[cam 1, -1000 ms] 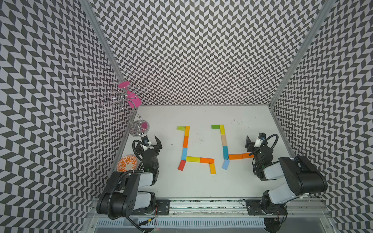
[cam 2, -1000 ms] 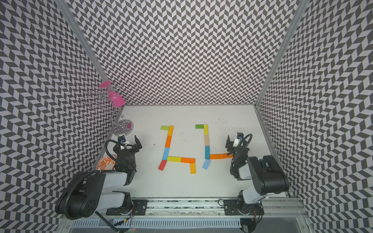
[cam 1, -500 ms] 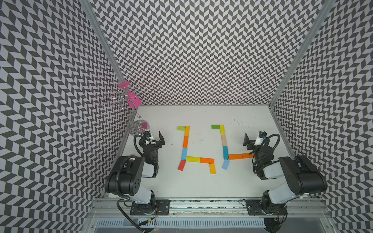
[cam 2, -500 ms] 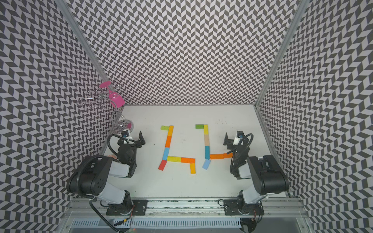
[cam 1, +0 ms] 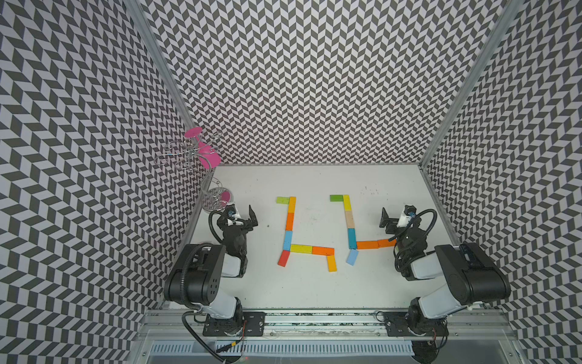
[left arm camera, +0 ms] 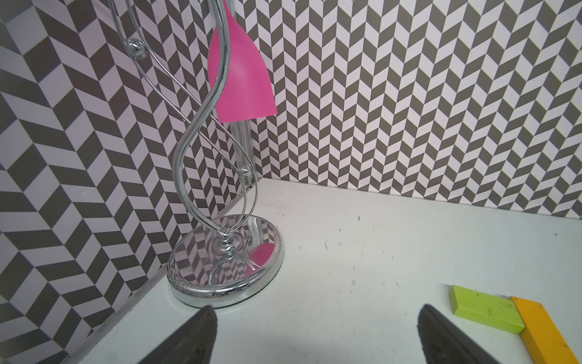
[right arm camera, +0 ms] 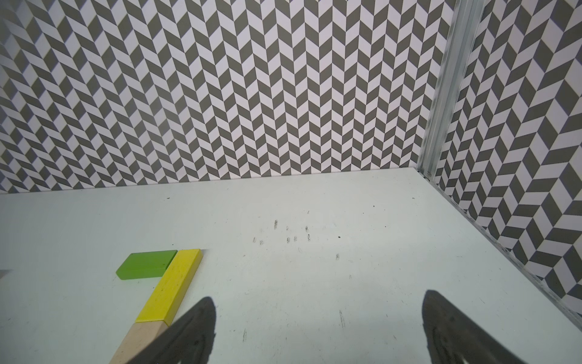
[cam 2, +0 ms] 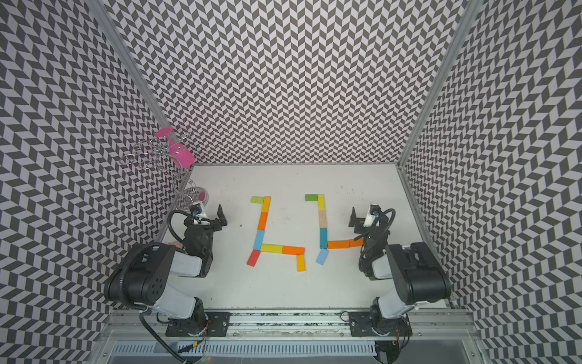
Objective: Assemble a giraffe with building blocks
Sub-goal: Reset both arms
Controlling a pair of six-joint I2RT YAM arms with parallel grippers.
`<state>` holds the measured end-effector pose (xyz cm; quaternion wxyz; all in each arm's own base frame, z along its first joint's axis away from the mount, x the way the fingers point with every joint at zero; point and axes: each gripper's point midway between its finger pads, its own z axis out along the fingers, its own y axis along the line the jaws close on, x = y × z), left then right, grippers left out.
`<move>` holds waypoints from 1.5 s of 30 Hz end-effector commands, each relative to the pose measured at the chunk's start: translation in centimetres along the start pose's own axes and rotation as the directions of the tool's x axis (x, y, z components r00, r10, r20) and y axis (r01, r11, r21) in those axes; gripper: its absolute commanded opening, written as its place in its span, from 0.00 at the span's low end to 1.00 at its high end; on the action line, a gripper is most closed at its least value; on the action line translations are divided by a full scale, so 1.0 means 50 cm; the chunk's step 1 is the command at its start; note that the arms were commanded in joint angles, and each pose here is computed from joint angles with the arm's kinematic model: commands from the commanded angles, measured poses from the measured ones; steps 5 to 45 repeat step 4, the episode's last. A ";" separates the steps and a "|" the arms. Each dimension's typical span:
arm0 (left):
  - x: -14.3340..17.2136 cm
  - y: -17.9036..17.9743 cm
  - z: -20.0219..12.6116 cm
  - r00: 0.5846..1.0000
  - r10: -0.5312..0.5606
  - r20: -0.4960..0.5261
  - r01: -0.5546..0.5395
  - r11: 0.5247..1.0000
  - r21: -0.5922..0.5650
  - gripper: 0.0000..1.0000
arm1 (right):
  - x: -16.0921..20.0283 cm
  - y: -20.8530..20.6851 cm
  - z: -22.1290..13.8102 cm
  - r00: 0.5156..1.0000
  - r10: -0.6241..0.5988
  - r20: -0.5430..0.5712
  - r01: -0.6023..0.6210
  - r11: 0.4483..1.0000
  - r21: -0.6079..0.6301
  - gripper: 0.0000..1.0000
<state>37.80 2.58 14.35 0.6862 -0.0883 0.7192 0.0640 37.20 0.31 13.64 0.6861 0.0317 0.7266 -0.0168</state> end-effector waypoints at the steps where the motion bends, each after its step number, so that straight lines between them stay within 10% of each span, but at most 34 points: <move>1: -0.012 0.002 -0.003 1.000 -0.008 0.028 0.007 1.000 0.005 1.00 | -0.023 -0.005 0.006 0.999 0.012 0.046 -0.013 1.000 0.010 0.99; 45: -0.011 0.002 -0.003 1.000 -0.008 0.027 0.007 1.000 0.005 1.00 | -0.025 -0.004 0.006 0.999 0.014 0.051 -0.015 1.000 0.008 0.99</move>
